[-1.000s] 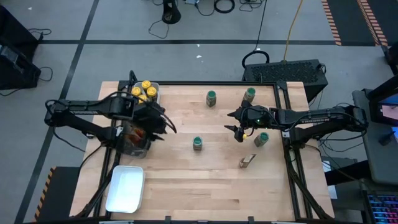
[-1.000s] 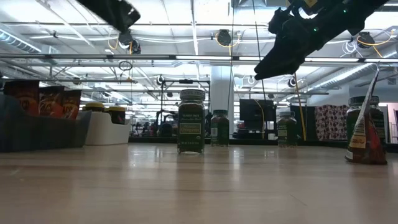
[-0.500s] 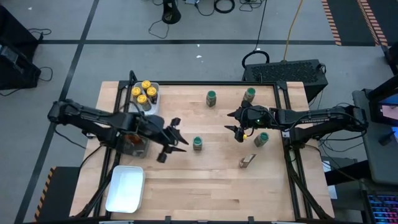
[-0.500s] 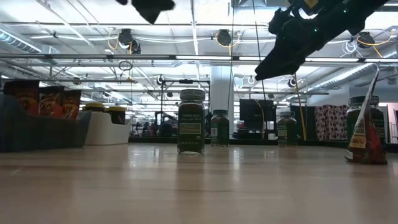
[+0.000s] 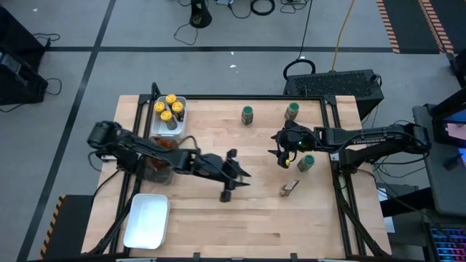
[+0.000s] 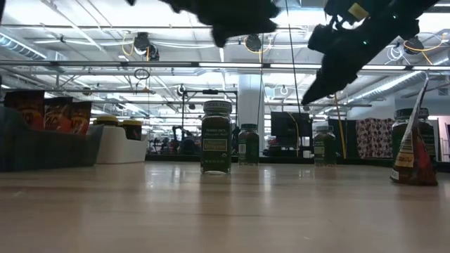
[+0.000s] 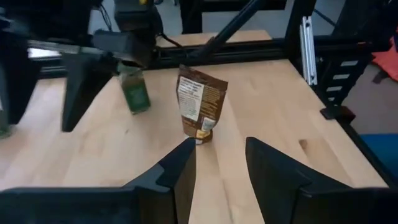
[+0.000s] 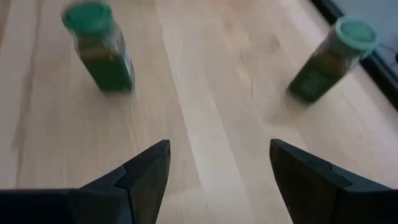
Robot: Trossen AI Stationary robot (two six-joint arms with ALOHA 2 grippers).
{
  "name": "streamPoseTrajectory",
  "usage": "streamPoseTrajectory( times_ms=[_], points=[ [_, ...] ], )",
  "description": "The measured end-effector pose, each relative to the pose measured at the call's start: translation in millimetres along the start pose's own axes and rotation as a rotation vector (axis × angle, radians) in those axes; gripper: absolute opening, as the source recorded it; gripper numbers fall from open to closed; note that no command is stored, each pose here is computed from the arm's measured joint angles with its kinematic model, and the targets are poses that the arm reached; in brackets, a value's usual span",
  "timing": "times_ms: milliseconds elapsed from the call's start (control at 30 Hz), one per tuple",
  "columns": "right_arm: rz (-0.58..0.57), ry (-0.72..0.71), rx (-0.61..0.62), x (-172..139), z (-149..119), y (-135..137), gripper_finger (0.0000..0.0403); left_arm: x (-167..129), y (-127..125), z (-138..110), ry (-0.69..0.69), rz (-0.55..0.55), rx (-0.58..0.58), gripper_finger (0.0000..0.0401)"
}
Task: Sort spices by type
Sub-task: Put the orange seasoning pack into the black bin
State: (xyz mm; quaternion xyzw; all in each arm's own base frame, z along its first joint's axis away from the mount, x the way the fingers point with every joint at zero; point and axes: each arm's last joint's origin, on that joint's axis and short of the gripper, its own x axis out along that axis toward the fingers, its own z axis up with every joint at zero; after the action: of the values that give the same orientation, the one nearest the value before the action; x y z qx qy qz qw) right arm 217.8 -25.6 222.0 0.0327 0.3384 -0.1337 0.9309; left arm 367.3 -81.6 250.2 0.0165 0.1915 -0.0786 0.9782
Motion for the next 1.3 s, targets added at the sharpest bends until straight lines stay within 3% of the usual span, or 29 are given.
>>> streamPoseTrajectory(
  times_ms=[367,733,933,1300],
  points=[
    [-0.009,0.088,-0.029,0,-9,-1,0.0258,85,-28,35,-0.076,0.075,0.010,0.0145],
    [-0.069,0.132,-0.100,-1,-13,-4,0.0258,149,-39,16,-0.055,0.172,-0.036,0.0145],
    [-0.073,0.184,-0.084,-2,-18,-4,0.0258,159,-40,10,-0.055,0.253,-0.034,0.0145],
    [-0.073,0.192,-0.085,-2,-19,-4,0.0258,160,-43,10,-0.075,0.242,-0.070,0.0145]
  ],
)
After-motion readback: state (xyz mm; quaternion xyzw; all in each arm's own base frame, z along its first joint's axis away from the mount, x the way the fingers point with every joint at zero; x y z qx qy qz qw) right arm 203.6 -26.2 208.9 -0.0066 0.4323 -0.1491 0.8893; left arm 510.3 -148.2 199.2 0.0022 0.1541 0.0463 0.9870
